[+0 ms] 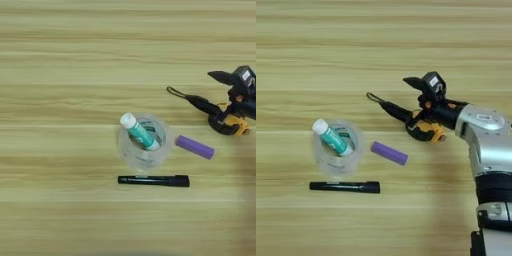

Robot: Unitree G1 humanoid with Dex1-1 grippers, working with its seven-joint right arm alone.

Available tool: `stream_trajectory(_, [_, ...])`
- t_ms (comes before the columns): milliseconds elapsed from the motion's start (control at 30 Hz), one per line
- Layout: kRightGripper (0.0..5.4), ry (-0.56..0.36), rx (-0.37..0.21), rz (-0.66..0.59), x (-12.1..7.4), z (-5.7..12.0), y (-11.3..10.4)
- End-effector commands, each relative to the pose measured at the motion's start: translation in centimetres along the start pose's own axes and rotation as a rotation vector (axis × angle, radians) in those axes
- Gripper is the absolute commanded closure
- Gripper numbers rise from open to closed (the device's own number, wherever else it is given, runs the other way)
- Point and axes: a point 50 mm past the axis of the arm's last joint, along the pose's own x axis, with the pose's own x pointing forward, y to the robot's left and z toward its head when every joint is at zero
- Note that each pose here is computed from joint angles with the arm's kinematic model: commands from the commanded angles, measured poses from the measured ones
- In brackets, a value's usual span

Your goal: Move the objects on the table

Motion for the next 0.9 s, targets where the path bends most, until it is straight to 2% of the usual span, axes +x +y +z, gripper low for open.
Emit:
stream_trajectory(33, [0.03, -0.062, -0.138, -0.09, -1.2, 3.7, -2.5])
stream_trajectory(267, [0.03, -0.019, -0.121, -0.122, -1.7, 2.6, -3.1])
stream_trajectory(433, [0.03, 0.067, -0.096, -0.171, -2.1, 1.0, -4.0])
stream_trajectory(700, [0.03, 0.151, -0.04, -0.218, -2.2, -0.8, -5.1])
stream_trajectory(900, [0.03, 0.215, -0.035, -0.254, -2.7, -2.0, -5.5])
